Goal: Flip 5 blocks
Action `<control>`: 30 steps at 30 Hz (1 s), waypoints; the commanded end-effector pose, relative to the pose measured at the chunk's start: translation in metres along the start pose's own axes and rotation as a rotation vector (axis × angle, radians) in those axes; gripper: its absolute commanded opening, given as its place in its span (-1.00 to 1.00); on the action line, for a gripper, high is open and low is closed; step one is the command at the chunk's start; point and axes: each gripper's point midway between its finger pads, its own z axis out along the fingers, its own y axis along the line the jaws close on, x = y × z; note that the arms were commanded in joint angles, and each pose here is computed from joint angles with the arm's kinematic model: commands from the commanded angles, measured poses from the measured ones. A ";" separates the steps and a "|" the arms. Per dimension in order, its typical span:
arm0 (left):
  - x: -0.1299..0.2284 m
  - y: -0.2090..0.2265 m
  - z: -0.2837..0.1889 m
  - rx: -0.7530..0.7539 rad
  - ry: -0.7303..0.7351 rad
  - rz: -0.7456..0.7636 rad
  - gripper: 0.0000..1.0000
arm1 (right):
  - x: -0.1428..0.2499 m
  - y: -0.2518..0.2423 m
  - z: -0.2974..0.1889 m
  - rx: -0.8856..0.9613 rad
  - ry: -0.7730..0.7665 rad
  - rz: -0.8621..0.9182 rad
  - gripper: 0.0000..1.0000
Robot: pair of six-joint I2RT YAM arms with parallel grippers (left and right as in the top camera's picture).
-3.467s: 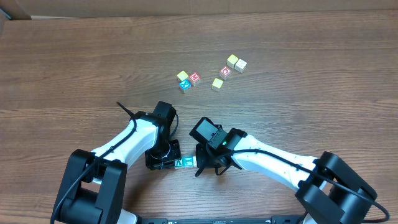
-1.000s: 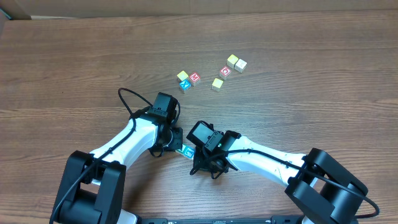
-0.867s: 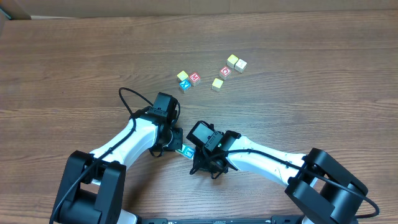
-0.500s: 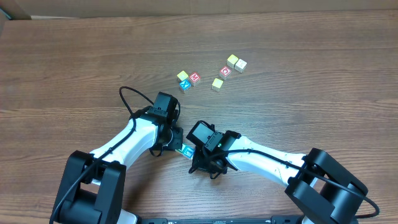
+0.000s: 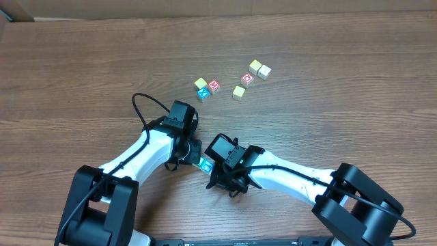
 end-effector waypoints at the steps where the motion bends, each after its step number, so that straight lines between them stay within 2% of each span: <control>1: 0.011 0.008 0.015 -0.040 0.048 0.040 -0.92 | -0.003 -0.002 0.001 0.008 -0.031 0.030 -0.92; 19: 0.008 0.011 0.015 -0.061 0.035 0.066 -0.92 | -0.021 -0.021 -0.002 0.089 -0.125 0.054 -0.92; 30: 0.008 0.011 0.015 -0.059 0.034 0.073 -0.92 | -0.034 -0.002 -0.003 0.020 -0.186 -0.018 -0.92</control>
